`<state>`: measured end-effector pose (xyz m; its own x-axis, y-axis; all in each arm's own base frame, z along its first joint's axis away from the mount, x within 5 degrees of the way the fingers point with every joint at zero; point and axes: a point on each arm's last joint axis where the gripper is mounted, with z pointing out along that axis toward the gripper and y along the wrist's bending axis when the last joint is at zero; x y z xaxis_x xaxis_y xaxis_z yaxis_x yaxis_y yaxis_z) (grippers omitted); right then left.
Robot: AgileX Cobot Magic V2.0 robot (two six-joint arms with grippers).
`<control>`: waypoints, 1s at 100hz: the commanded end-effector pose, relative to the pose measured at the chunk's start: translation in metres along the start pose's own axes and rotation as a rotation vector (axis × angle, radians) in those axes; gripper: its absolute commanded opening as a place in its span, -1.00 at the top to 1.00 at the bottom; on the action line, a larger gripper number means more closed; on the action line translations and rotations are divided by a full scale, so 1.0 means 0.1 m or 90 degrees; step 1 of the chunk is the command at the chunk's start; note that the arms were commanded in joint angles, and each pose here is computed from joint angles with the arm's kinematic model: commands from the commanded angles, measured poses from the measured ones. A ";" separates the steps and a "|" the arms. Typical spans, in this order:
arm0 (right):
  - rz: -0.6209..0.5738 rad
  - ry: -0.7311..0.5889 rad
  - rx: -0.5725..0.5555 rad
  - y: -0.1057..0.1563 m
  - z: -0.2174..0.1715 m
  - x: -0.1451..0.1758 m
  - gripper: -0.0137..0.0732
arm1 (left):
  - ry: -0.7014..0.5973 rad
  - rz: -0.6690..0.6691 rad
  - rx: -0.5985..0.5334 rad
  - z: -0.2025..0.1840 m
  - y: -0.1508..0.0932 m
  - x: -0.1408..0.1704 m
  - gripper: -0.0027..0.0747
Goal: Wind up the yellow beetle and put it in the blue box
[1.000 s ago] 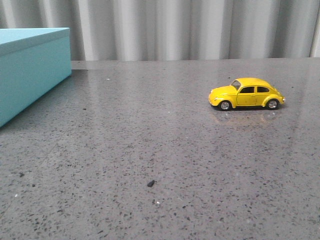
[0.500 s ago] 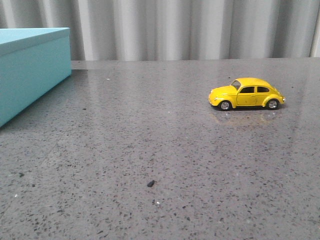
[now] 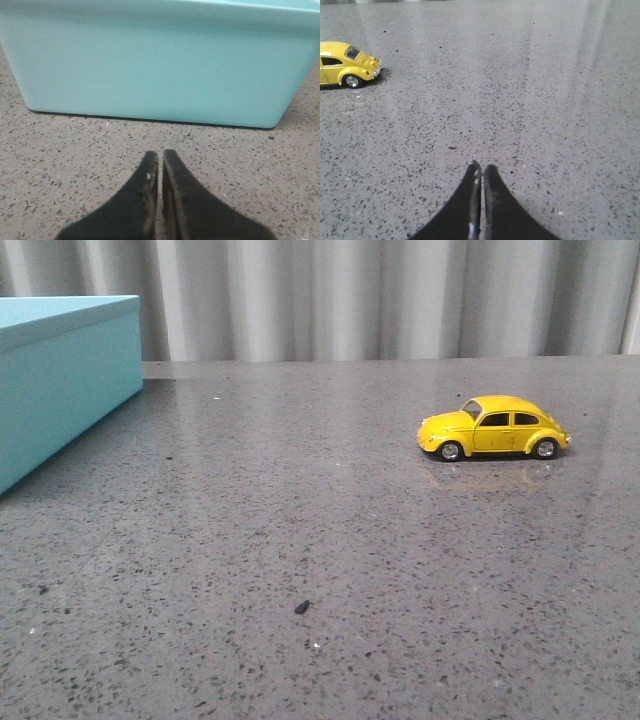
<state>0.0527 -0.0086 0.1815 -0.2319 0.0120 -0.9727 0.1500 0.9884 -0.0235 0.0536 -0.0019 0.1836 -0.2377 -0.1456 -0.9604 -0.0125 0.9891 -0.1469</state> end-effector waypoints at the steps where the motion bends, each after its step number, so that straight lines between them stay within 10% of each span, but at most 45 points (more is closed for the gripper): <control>1: -0.004 -0.019 0.005 0.00 0.01 0.03 0.78 | -0.042 -0.011 0.006 0.00 0.00 0.01 0.99; 100: -0.005 -0.105 0.005 0.00 0.00 -0.09 0.78 | -0.142 -0.012 0.015 -0.02 -0.01 -0.13 0.99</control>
<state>0.0539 -0.0086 0.1872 -0.1700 0.0023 -0.9854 0.1500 0.9884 -0.0235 0.0556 -0.0013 0.1951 -0.1113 -0.1481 -0.9827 -0.0005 0.9888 -0.1490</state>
